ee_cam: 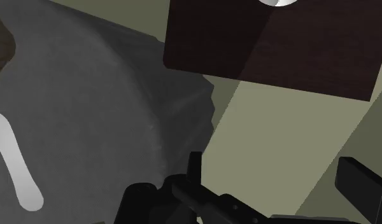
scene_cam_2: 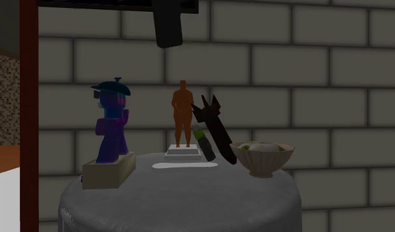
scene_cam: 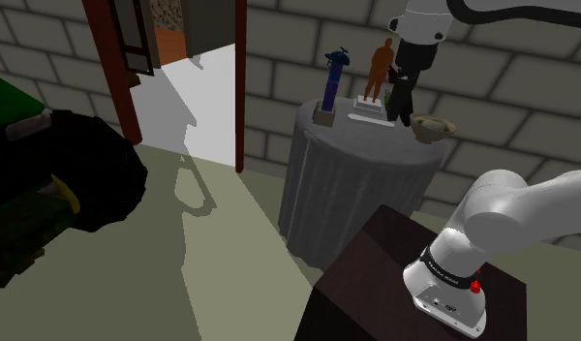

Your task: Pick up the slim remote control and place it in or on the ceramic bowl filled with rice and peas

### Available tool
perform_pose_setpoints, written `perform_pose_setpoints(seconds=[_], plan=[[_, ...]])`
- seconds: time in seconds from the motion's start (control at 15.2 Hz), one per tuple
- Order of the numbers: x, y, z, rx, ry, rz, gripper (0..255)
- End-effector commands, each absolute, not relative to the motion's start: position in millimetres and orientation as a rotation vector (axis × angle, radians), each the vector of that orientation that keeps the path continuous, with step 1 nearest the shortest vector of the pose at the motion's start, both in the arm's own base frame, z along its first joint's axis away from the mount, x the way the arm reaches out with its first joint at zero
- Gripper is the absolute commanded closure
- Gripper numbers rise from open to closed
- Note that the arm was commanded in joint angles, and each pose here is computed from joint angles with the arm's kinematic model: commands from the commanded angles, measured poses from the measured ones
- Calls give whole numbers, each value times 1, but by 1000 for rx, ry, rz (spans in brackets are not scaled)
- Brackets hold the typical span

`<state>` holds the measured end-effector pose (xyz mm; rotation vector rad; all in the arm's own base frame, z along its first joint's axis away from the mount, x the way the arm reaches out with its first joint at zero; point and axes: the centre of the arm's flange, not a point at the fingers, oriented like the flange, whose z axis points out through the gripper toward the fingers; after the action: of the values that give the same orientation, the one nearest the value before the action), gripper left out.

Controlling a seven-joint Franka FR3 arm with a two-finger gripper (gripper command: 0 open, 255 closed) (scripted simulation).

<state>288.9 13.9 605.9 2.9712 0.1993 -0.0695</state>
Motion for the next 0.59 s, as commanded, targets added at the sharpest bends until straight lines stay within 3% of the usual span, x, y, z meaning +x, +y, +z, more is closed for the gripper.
perform_pose_setpoints(seconds=[0.0, 0.53], plan=[[289, 14, 606, 2971, 199, -70, 0], [316, -89, 577, 3000, 297, -55, 0]])
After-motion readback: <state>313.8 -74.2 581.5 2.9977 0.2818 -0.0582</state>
